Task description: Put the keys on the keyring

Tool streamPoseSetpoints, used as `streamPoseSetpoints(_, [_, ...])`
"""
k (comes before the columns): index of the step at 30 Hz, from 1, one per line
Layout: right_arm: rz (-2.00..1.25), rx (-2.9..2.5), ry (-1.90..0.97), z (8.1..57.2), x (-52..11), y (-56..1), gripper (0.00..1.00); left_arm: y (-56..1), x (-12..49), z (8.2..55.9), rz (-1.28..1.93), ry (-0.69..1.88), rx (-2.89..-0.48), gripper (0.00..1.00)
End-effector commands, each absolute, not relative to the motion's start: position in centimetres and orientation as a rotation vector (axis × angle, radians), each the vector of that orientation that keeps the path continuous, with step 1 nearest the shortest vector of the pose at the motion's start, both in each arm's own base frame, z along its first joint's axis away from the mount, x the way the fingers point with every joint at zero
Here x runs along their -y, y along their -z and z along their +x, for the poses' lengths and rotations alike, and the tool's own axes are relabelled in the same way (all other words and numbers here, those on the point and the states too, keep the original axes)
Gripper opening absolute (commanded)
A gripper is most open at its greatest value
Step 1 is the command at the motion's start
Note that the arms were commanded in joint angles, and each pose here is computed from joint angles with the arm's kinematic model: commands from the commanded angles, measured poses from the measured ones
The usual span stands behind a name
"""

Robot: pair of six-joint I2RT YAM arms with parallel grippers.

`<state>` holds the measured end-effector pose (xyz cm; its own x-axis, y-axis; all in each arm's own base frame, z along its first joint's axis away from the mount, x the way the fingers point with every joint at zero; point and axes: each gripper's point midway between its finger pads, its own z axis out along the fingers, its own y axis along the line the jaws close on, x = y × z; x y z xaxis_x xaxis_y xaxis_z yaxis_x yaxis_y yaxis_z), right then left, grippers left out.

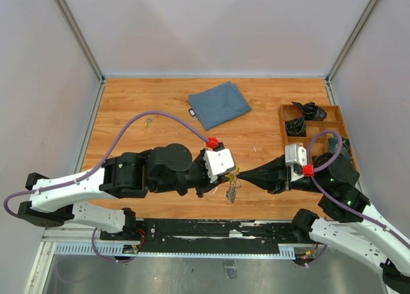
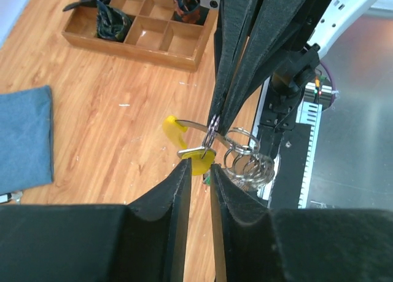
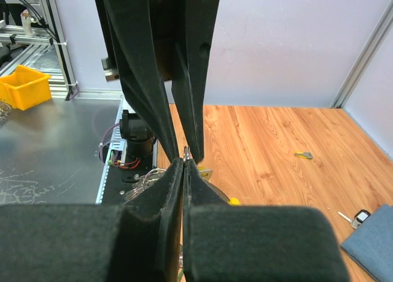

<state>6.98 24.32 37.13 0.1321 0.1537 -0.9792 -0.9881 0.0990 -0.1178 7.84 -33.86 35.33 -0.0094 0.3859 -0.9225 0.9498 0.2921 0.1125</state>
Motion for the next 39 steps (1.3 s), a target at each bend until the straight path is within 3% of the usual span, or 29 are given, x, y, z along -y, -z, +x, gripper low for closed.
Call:
streamPoseSetpoints(1, [-1.071,-0.966,-1.119,6.2,-23.8,-39.1,0.00,-38.6,33.1,7.8,1.157,0.795,-1.503,0.26])
streamPoseSetpoints(16, [-1.091,-0.921,-1.159,5.2,-23.7,-39.8,0.00,-40.0,33.8,6.2,1.032,1.019,-1.374,0.35])
streamPoseSetpoints(39, [-1.105,-0.849,-1.194,3.9,-23.3,-41.1,0.00,-39.0,35.0,6.2,1.061,1.010,-1.384,0.30])
